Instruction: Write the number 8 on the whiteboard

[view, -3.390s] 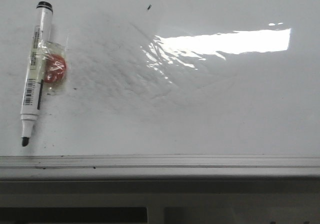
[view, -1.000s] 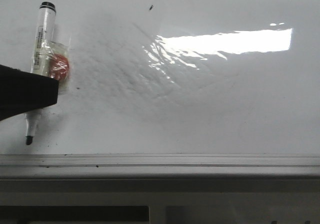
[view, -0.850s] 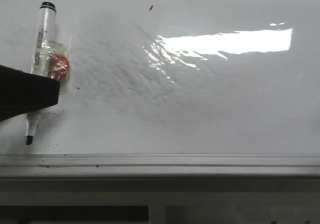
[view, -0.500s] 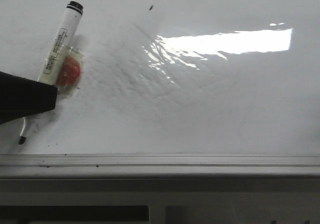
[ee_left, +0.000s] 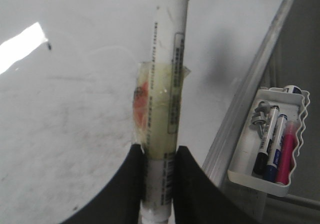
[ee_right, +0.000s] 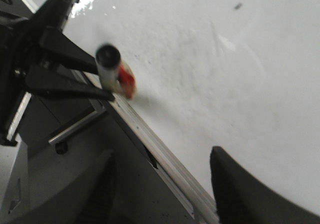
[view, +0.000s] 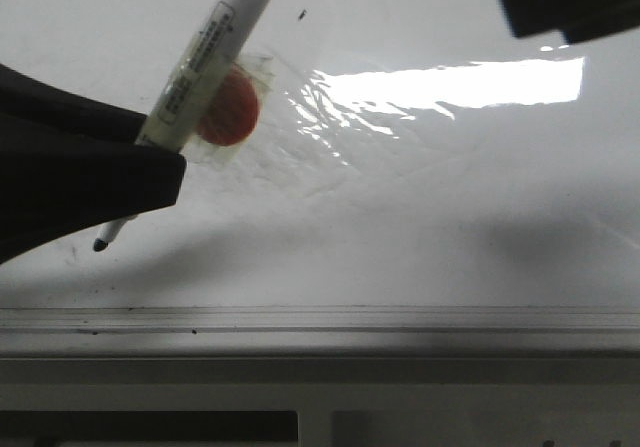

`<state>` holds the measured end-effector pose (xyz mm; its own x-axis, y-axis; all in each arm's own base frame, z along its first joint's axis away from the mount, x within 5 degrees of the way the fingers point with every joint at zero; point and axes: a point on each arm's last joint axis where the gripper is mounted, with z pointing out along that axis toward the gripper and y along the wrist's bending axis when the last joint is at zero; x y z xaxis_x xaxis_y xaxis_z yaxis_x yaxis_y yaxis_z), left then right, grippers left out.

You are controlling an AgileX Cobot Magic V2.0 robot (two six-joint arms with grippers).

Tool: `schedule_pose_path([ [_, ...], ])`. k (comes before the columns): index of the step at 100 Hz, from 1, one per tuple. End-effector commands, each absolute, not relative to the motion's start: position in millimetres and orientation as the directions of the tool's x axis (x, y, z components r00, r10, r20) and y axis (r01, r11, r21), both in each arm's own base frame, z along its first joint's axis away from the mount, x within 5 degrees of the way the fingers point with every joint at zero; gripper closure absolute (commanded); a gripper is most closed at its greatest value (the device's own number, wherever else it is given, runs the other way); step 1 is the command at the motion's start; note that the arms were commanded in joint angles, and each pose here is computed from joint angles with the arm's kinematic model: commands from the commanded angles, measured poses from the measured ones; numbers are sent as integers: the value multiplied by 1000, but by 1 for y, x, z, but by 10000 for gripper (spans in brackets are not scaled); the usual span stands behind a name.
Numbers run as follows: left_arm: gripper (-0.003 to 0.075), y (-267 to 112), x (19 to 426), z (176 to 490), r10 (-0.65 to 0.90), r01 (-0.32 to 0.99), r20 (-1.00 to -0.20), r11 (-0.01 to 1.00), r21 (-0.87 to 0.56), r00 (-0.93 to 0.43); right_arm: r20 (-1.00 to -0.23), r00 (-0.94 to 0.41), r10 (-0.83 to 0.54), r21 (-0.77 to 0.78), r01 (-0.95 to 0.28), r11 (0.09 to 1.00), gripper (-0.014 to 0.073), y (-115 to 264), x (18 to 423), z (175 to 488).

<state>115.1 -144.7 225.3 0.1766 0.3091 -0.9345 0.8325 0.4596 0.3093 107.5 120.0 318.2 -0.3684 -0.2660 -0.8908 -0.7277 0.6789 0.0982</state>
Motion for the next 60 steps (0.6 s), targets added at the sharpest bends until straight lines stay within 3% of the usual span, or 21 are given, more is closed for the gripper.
schedule_pose_path([
  [1,741,-152,115,246,205,829,-940,444,339,274,-943,-277,-185,92,-750,655,231,138,117,341],
  [46,741,-153,115,248,194,829,-939,441,343,285,-928,-316,-195,135,-776,617,237,198,149,348],
  [60,740,-153,115,248,193,829,-939,443,341,283,-906,-370,-205,172,-765,620,419,202,151,340],
])
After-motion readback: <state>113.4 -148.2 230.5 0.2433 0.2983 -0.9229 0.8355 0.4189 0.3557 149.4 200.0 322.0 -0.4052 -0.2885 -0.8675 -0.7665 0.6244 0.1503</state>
